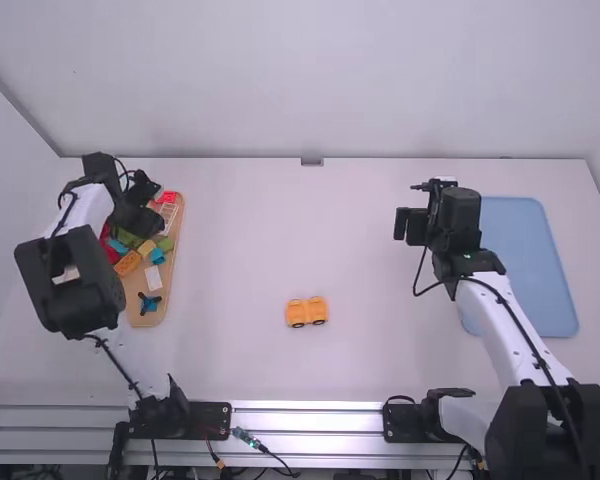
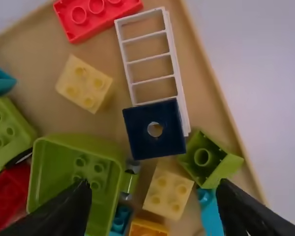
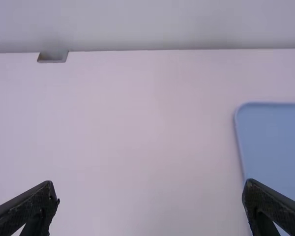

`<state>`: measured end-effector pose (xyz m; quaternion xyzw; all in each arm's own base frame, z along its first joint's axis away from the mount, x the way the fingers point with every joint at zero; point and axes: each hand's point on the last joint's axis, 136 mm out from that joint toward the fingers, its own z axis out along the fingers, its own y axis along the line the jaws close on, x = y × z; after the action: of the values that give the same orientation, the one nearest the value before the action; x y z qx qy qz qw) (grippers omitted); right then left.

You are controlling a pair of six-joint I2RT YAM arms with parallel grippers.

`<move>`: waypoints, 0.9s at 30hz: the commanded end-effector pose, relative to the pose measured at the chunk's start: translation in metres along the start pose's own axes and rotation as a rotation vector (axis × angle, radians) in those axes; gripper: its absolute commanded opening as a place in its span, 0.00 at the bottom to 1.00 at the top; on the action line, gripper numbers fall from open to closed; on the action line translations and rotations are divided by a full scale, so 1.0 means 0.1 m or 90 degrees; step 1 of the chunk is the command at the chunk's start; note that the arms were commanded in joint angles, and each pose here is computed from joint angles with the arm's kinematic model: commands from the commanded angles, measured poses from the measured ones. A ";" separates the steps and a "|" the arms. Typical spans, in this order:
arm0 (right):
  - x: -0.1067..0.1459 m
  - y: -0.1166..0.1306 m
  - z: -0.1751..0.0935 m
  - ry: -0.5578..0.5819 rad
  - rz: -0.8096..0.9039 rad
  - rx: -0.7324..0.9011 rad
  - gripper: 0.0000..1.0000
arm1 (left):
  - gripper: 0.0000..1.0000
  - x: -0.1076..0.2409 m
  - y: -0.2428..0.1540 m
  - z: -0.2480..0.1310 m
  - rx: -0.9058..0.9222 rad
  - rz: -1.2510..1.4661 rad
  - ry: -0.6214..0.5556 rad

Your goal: Assemble lego blocks to make yellow taxi

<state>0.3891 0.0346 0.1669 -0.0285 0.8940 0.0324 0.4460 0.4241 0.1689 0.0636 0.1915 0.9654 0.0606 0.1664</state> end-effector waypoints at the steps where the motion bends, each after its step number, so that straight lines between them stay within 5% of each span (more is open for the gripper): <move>1: -0.09 0.05 -0.01 -0.013 -0.010 -0.006 0.99 | 0.66 0.08 0.04 0.02 -0.002 0.023 0.011; 10: -0.09 0.09 -0.01 -0.015 -0.014 -0.009 0.99 | 0.55 0.38 0.04 0.16 0.009 -0.004 0.030; 12: -0.10 0.09 -0.02 -0.015 -0.013 -0.010 0.99 | 0.44 0.41 -0.02 0.21 0.026 0.002 0.017; 17: -0.10 0.09 -0.02 -0.015 -0.014 -0.011 0.99 | 0.51 0.41 -0.06 0.29 0.023 0.005 0.005; 20: -0.10 0.09 -0.01 -0.016 -0.014 -0.011 0.99 | 0.43 0.40 -0.04 0.30 0.017 0.001 0.000; 27: -0.13 0.10 -0.02 -0.025 -0.014 -0.011 0.99 | 0.45 0.24 0.11 0.17 -0.008 -0.025 -0.024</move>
<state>0.3912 0.0432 0.1709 -0.0418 0.8888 0.0353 0.4549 0.4009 0.1891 0.0285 0.1811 0.9676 0.0586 0.1659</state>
